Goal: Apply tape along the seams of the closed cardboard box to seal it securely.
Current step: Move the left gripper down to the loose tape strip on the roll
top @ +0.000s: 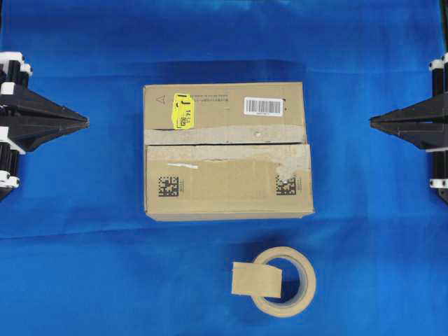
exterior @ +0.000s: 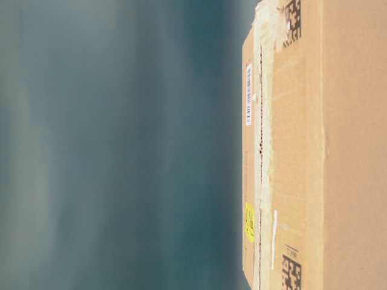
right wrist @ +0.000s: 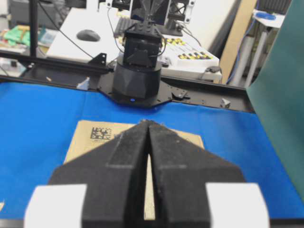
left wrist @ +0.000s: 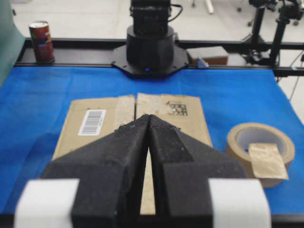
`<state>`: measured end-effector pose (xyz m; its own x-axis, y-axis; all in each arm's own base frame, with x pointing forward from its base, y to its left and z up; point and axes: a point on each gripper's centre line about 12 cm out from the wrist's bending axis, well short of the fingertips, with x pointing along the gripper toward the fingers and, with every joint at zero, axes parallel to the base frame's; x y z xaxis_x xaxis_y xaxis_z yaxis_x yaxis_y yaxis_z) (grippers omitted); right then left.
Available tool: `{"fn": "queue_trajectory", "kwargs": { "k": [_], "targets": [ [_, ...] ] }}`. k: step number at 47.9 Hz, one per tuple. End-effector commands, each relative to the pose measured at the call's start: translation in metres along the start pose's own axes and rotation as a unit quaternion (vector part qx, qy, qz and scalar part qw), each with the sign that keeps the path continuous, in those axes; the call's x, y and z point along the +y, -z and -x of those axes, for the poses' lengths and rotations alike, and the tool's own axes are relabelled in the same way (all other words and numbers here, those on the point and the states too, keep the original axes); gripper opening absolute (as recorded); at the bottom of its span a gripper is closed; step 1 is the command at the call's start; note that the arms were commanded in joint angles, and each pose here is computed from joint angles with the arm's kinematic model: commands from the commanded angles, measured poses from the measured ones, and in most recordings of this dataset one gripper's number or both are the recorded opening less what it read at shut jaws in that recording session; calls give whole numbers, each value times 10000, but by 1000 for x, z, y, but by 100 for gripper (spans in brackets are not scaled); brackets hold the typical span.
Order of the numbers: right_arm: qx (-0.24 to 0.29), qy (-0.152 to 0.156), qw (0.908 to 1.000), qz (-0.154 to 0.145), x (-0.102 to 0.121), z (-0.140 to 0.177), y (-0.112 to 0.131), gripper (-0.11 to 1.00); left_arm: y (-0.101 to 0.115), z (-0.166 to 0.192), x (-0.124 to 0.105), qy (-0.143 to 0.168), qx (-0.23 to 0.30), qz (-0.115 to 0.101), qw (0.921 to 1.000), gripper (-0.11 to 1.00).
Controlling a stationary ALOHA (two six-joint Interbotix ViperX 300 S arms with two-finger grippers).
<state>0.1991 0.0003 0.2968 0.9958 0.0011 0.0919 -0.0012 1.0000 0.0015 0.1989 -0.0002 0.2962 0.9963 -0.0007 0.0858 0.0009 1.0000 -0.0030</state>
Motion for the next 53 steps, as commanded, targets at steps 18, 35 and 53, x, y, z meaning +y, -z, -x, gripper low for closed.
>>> {"fn": "queue_trajectory", "kwargs": {
  "k": [18, 35, 53],
  "targets": [
    [23, 48, 10000, 12, -2, -12, -8, 0, 22, -35, -29, 658, 269, -1786, 9814, 0],
    [-68, 130, 9999, 82, -5, -14, -14, 0, 56, -66, -90, 1970, 369, -4577, 8662, 1],
    [-114, 122, 9998, 143, -5, -15, -19, 0, 118, -116, -112, 2842, 1670, -5091, 7951, 56]
  ]
}}
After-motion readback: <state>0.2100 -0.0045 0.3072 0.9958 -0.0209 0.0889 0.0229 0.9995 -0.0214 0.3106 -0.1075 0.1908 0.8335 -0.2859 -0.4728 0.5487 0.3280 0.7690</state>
